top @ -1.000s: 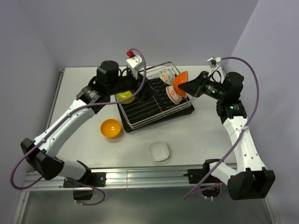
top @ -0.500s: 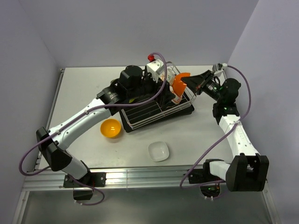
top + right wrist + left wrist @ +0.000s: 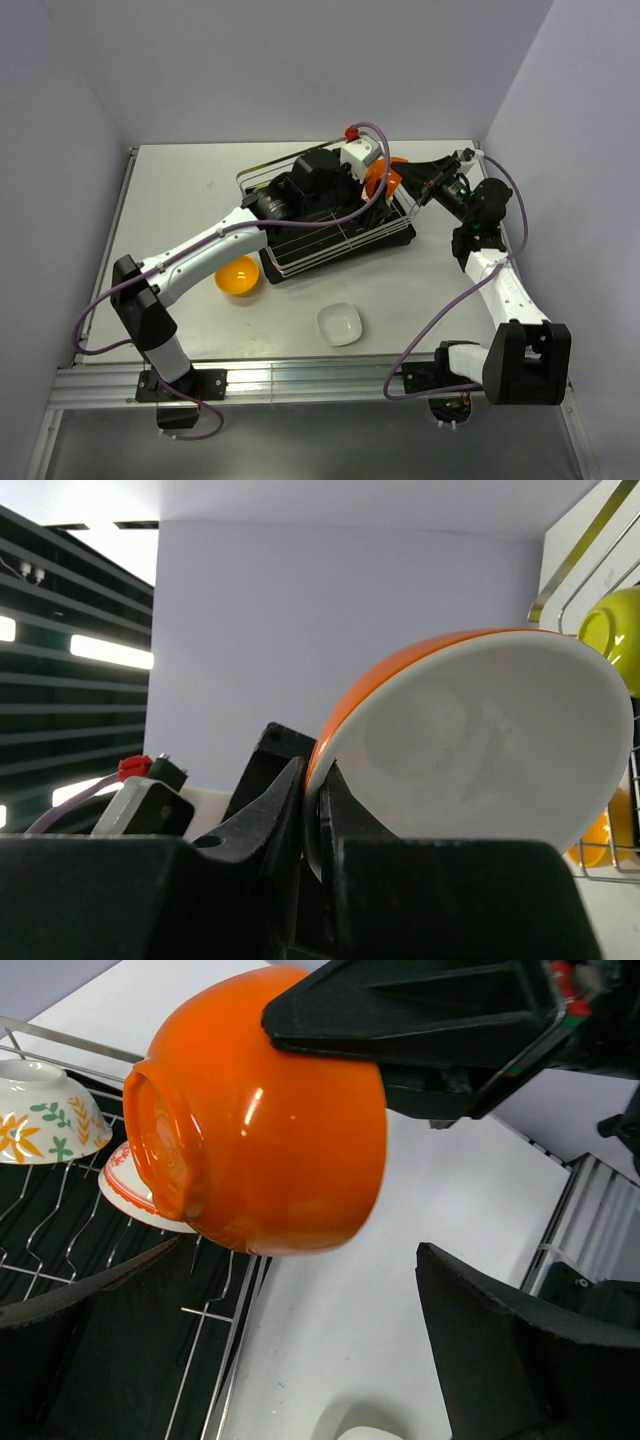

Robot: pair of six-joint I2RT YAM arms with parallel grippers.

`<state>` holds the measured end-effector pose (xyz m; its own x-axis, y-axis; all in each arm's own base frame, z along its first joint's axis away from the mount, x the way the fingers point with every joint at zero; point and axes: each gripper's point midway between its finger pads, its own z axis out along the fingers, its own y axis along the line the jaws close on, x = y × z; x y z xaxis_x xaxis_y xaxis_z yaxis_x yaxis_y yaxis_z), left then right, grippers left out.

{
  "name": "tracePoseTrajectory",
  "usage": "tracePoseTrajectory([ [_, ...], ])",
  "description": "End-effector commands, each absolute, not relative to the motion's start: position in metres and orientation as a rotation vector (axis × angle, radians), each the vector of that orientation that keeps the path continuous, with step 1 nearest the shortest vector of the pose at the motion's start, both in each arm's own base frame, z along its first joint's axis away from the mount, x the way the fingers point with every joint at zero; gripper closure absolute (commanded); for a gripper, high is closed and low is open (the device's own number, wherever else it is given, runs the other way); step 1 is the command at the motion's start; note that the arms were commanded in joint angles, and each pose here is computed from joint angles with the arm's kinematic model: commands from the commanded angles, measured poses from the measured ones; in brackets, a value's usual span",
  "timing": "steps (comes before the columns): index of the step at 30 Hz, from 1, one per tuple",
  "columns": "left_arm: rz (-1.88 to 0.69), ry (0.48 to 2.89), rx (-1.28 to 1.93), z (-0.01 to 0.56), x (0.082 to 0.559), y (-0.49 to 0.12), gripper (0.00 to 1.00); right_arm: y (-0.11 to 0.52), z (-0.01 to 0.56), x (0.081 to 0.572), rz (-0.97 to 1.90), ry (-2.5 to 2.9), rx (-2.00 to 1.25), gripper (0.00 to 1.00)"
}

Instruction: Load the bowls into the dish rack

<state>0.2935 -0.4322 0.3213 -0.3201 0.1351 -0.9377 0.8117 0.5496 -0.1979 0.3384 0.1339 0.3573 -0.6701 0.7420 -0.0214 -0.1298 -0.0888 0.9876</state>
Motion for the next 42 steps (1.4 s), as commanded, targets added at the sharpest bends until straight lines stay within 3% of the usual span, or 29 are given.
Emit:
tracePoseTrajectory([
  [1, -0.808, 1.714, 0.756, 0.348, 0.303, -0.433, 0.0, 0.134, 0.379, 0.33, 1.876, 1.511, 0.636, 1.0],
  [23, -0.787, 1.689, 0.863, 0.322, 0.299, -0.439, 0.03, 0.147, 0.357, 0.319, 1.95, 1.583, 0.713, 1.0],
  [27, -0.782, 1.695, 0.872, 0.318, 0.298, -0.439, 0.15, 0.15, 0.358, 0.316, 1.96, 1.595, 0.708, 1.0],
  [31, -0.797, 1.677, 0.883, 0.321, 0.294, -0.437, 0.38, 0.151, 0.359, 0.314, 1.973, 1.596, 0.71, 1.0],
  [33, -0.807, 1.669, 0.88, 0.323, 0.292, -0.436, 0.41, 0.152, 0.36, 0.313, 1.983, 1.595, 0.712, 1.0],
  [36, -0.8, 1.682, 0.877, 0.319, 0.292, -0.434, 0.36, 0.154, 0.36, 0.312, 1.989, 1.603, 0.715, 1.0],
  [40, -0.782, 1.694, 0.866, 0.316, 0.294, -0.432, 0.14, 0.154, 0.359, 0.312, 1.993, 1.608, 0.727, 1.0],
  [42, -0.769, 1.699, 0.863, 0.314, 0.296, -0.432, 0.11, 0.154, 0.359, 0.312, 1.996, 1.611, 0.732, 1.0],
])
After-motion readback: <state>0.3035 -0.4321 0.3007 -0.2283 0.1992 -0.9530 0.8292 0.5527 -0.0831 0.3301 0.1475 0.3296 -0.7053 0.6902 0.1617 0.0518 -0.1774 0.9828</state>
